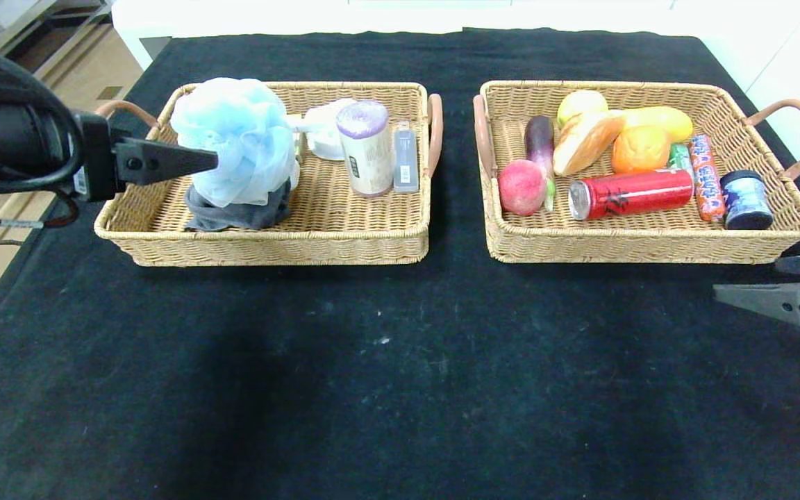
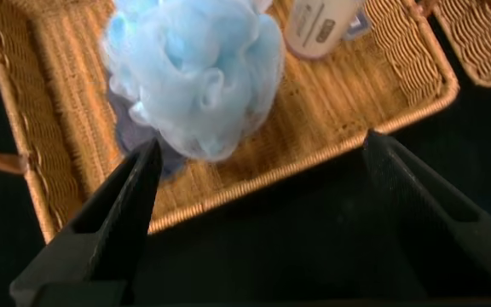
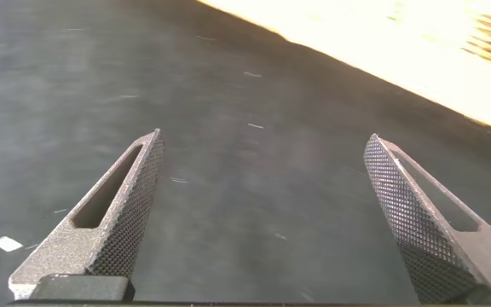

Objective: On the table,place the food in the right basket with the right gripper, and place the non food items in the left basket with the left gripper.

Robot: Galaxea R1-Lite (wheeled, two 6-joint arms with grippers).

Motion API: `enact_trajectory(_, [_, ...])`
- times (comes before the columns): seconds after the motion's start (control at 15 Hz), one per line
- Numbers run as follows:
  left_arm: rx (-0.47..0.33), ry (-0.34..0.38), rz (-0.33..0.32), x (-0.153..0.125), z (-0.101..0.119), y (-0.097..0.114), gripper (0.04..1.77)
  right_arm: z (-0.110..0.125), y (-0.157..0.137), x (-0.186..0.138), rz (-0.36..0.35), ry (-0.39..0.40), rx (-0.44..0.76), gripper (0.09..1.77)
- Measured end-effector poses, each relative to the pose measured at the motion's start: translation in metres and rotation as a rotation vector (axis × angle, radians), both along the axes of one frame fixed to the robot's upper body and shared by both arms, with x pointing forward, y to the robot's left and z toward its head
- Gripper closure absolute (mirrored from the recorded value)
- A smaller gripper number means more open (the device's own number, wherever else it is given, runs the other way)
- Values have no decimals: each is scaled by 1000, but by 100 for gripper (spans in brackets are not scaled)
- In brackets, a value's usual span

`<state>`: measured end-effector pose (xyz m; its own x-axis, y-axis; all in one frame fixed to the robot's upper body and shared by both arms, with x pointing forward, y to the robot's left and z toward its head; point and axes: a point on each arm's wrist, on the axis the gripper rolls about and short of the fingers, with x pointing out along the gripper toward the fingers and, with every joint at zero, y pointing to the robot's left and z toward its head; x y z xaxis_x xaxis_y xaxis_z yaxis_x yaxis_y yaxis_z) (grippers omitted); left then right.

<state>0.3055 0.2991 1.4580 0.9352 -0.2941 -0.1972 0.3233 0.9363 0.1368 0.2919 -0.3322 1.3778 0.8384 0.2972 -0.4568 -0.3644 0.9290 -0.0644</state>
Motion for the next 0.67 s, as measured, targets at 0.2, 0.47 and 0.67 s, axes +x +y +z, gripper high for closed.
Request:
enact_trajectory(0.2, [33,2,10,-36,-13,5,10,-1,-11,-13,-99,-29,-24,15])
enact_trajectory(0.47, [48,6,47,-85,-36,13,10,-3,-20,-35,-243,-151,10,15])
enact_trajectory(0.67, [37,-44,61,-129,-49,20,10,-6,-17,-66,-250,-204,37,15])
